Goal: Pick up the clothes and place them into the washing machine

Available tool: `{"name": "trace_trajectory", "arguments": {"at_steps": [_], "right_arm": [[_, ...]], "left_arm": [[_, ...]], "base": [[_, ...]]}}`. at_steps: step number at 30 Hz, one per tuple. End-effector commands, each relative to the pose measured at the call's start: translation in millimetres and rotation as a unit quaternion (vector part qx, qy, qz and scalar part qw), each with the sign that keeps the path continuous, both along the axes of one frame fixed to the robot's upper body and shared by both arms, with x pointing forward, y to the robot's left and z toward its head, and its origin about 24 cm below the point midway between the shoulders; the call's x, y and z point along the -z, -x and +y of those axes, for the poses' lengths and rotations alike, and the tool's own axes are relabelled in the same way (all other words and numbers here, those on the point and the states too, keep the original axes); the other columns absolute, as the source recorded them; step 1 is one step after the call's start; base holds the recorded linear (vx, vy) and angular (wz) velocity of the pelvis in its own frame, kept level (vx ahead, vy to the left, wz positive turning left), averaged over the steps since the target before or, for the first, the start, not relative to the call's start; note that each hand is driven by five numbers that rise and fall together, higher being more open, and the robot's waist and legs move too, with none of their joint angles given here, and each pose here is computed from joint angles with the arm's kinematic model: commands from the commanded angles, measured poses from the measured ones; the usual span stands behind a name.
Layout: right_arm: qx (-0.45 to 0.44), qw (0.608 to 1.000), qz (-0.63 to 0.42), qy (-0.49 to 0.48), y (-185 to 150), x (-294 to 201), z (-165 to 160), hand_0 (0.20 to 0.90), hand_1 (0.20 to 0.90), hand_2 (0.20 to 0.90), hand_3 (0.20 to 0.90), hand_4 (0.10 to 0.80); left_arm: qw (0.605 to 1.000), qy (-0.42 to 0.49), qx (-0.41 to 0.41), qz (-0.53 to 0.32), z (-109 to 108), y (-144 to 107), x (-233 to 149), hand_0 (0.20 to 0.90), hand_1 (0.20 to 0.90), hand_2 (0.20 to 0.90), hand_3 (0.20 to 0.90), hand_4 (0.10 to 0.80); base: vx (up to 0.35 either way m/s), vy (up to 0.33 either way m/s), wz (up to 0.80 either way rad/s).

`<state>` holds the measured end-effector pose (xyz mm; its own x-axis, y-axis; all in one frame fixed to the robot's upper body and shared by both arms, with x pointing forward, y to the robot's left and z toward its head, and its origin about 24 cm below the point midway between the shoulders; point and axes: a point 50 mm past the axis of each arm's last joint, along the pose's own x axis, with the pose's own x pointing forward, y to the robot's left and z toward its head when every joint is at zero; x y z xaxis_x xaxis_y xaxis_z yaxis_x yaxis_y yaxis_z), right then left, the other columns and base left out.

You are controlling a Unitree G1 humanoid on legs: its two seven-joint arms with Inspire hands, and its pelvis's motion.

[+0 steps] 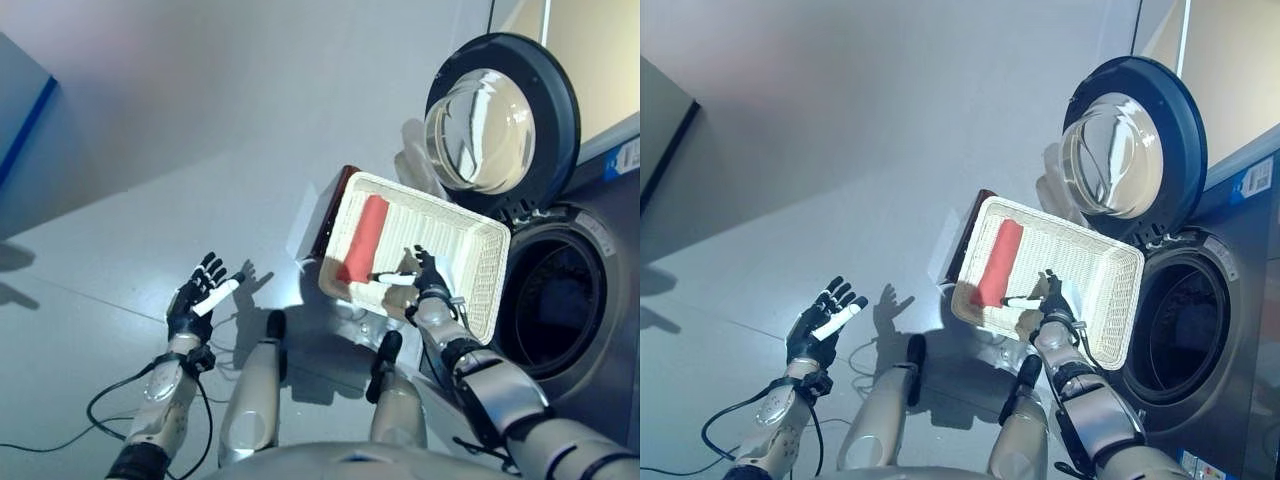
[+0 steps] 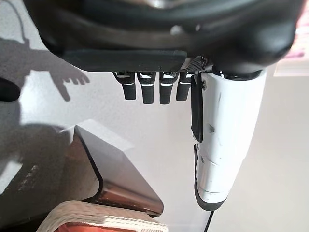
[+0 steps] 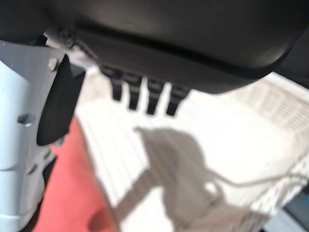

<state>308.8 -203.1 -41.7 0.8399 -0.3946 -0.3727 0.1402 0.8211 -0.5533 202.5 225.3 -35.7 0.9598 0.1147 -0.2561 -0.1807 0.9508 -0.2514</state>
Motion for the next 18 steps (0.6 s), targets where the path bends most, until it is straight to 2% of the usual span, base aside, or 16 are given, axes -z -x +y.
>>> {"name": "trace_trajectory", "arguments": {"at_steps": [1,14,18], "right_arm": [[0.031,0.998,-0.050,-0.020,-19,-22,7,0.900,0.900,0.900,0.900,0.800],[0.069,0.995,-0.064,-0.032,-39,-46,4,0.900,0.900,0.900,0.900,0.800],[0.067,0.997,-0.026,-0.007,-34,-38,1,0.900,0.900,0.900,0.900,0.800]], "left_arm": [[0.996,-0.039,0.005,-0.084,17,-3,-37,0.900,0.900,0.900,0.900,0.800],[0.995,-0.055,-0.002,-0.079,24,-1,-40,0.900,0.900,0.900,0.900,0.800],[0.995,-0.056,0.008,-0.080,21,-3,-41,0.900,0.900,0.900,0.900,0.800]], "base": [[-0.031,0.035,-0.02],[-0.022,0.018,0.08],[-0.014,0.005,0.06]]}}
